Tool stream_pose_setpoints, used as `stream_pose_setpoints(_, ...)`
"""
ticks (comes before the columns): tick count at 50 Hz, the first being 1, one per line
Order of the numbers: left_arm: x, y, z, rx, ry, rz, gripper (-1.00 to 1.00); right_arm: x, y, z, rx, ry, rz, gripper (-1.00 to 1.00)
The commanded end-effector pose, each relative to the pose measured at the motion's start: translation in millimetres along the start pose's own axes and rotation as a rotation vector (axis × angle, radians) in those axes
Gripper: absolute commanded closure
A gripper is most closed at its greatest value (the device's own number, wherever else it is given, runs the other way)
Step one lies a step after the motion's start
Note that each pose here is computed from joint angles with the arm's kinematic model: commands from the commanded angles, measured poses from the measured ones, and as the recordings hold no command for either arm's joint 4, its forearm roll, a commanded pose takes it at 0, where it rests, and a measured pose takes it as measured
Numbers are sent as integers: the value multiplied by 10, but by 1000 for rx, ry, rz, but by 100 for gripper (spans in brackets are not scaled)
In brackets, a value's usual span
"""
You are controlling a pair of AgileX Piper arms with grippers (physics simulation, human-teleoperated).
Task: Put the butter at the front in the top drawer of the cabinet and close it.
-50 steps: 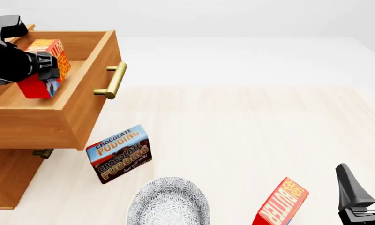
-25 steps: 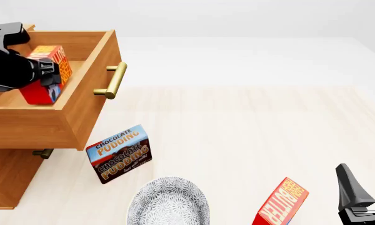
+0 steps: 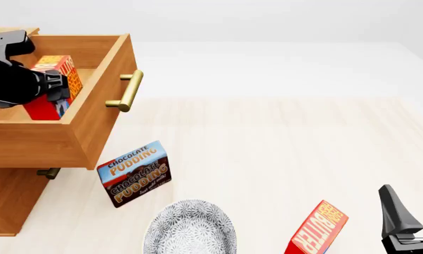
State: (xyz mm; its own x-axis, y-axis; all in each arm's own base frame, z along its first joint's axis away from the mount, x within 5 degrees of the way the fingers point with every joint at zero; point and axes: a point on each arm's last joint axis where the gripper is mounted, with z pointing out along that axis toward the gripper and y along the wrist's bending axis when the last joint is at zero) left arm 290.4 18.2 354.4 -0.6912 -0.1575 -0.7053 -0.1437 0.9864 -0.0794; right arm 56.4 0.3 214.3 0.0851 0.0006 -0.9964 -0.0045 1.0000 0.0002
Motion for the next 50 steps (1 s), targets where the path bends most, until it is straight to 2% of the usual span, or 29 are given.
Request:
stream_pose_setpoints(1, -1, -3, -14, 4, -8, 14, 100, 3, 0, -1, 0, 0, 0, -100)
stream_pose_setpoints(8, 8, -9, -8, 5, -6, 13, 100, 3, 0, -1, 0, -1, 0, -100)
stream_pose_setpoints(9, 16, -5, -6, 4, -3, 14, -100, 3, 0, -1, 0, 0, 0, -100)
stream_pose_setpoints(38, -112, 22, -373, -4, -38, 49, -100, 3, 0, -1, 0, 0, 0, -100)
stream_pose_setpoints(50, -86, -19, -522, 9, -44, 64, -100, 3, 0, -1, 0, 0, 0, -100)
